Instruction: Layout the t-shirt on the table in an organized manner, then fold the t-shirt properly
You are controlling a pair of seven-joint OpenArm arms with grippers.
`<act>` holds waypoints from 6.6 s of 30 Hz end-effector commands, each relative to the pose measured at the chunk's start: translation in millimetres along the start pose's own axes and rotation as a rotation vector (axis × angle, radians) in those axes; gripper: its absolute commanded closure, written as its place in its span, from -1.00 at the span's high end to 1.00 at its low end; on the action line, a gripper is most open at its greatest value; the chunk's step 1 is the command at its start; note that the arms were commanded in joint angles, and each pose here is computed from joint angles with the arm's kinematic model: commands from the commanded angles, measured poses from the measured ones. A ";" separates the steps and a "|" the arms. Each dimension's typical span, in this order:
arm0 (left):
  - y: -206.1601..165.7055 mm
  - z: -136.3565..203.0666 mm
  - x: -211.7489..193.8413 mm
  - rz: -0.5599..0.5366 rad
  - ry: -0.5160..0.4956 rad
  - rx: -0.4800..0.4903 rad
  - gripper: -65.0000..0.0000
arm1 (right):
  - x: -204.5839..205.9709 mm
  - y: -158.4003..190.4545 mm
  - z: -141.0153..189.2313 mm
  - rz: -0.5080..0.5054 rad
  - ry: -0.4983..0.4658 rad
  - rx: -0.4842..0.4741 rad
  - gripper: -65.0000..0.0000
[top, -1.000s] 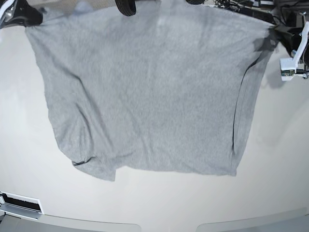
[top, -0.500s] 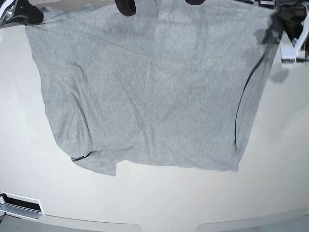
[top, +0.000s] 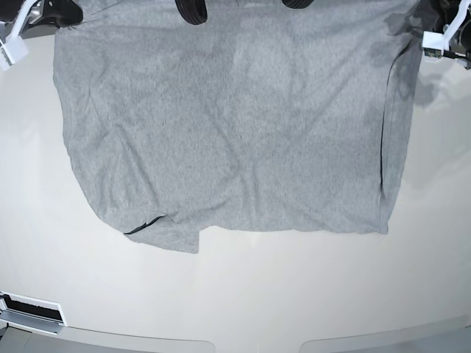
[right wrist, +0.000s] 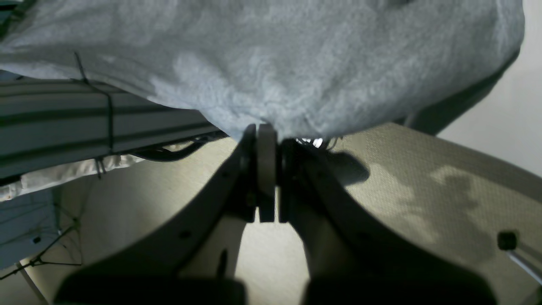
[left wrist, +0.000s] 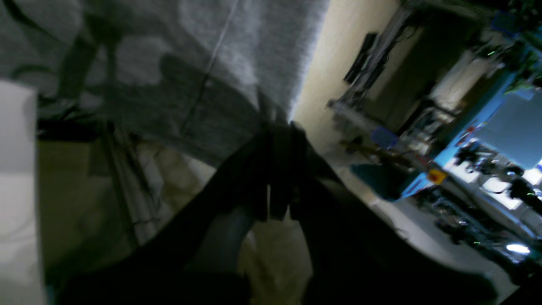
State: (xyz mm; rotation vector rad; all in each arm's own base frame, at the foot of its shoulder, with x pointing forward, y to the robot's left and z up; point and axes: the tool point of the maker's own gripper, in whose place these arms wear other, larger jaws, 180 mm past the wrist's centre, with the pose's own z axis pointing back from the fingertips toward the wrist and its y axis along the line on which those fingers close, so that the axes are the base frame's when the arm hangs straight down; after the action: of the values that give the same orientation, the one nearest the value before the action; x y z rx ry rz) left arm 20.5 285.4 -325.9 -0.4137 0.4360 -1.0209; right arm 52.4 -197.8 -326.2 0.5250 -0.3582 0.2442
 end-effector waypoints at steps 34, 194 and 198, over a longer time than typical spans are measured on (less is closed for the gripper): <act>38.1 79.6 58.1 -0.089 -0.235 0.168 -1.00 | -6.5 -12.2 4.1 0.028 0.050 -0.075 -1.00; 176.0 184.6 76.6 0.147 -0.656 0.797 0.07 | -34.5 -80.2 -109.9 -0.233 0.116 -0.234 0.00; 175.9 184.9 77.0 0.146 -0.659 0.797 0.07 | -34.3 -74.1 -113.6 -0.234 0.101 -0.188 0.00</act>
State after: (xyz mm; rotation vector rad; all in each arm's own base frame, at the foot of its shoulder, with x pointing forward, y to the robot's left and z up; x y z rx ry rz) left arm 270.3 317.6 -290.0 -0.0092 -0.4922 -0.7677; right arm 77.9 -202.7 -464.8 0.3669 -0.2250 0.0092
